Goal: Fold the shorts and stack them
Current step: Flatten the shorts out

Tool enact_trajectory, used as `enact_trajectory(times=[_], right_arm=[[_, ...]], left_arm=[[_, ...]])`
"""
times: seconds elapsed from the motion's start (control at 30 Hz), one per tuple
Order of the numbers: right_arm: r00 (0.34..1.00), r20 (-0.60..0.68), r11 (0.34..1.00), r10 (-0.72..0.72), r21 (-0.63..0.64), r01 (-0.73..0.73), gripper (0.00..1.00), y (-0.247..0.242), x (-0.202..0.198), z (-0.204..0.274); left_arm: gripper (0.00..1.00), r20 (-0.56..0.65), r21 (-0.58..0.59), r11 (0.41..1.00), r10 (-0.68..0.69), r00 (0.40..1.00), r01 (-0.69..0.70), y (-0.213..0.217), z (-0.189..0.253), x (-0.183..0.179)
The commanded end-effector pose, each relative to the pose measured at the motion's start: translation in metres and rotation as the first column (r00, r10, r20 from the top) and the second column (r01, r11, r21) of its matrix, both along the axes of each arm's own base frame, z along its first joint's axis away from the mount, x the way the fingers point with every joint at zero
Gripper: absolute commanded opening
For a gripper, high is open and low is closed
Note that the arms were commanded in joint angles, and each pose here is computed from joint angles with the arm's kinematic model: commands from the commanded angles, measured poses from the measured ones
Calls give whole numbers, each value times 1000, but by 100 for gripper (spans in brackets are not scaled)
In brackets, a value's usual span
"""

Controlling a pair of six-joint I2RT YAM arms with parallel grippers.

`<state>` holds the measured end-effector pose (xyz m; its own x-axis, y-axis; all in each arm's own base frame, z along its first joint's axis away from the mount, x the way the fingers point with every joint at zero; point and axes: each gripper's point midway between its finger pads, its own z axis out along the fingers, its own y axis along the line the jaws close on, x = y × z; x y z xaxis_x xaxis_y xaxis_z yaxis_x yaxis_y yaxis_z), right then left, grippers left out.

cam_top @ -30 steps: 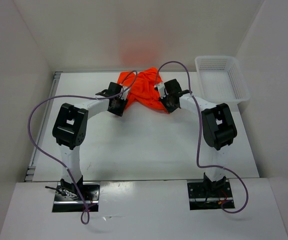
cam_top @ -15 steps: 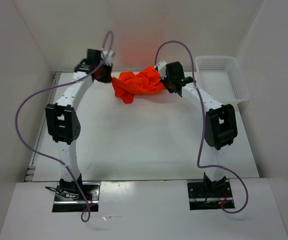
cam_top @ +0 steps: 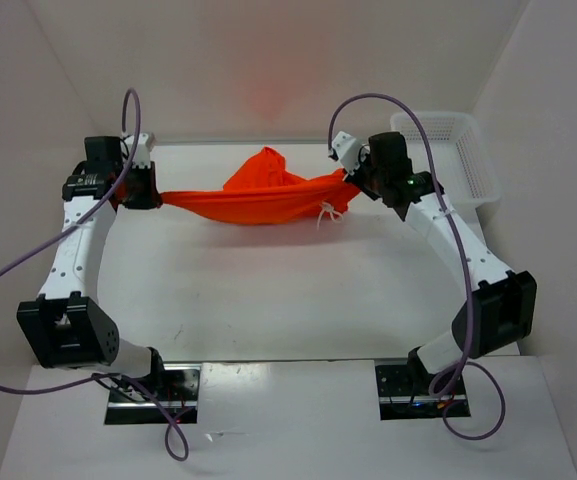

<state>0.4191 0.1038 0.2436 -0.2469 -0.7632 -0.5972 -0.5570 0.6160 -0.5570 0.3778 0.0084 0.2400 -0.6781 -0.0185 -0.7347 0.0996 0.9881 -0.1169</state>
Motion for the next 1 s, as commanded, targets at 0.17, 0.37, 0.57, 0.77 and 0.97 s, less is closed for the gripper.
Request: enact_trajectory(times=[0.17,0.37,0.57,0.77,0.97], right_arm=[[980,184,986,-83,156,54,0,14,52,78],[945,322,966,-60,256,-26,0,27,52,174],[897,442,951,-2,279,-135,0,23,-4,247],[812,566,902,139,266,-340,0,25,-93,319],[791,584,811,184,364,-458,0,40,-130,344]], left_arm=[[0,128,8,1000,2,992,-3,10,45,36],[0,342,48,998,9,940,-27,15,140,44],[0,525,79,993,29,851,-83,19,219,3],[0,735,93,975,69,675,-200,32,321,-59],[0,825,94,968,54,563,-231,32,374,-89]])
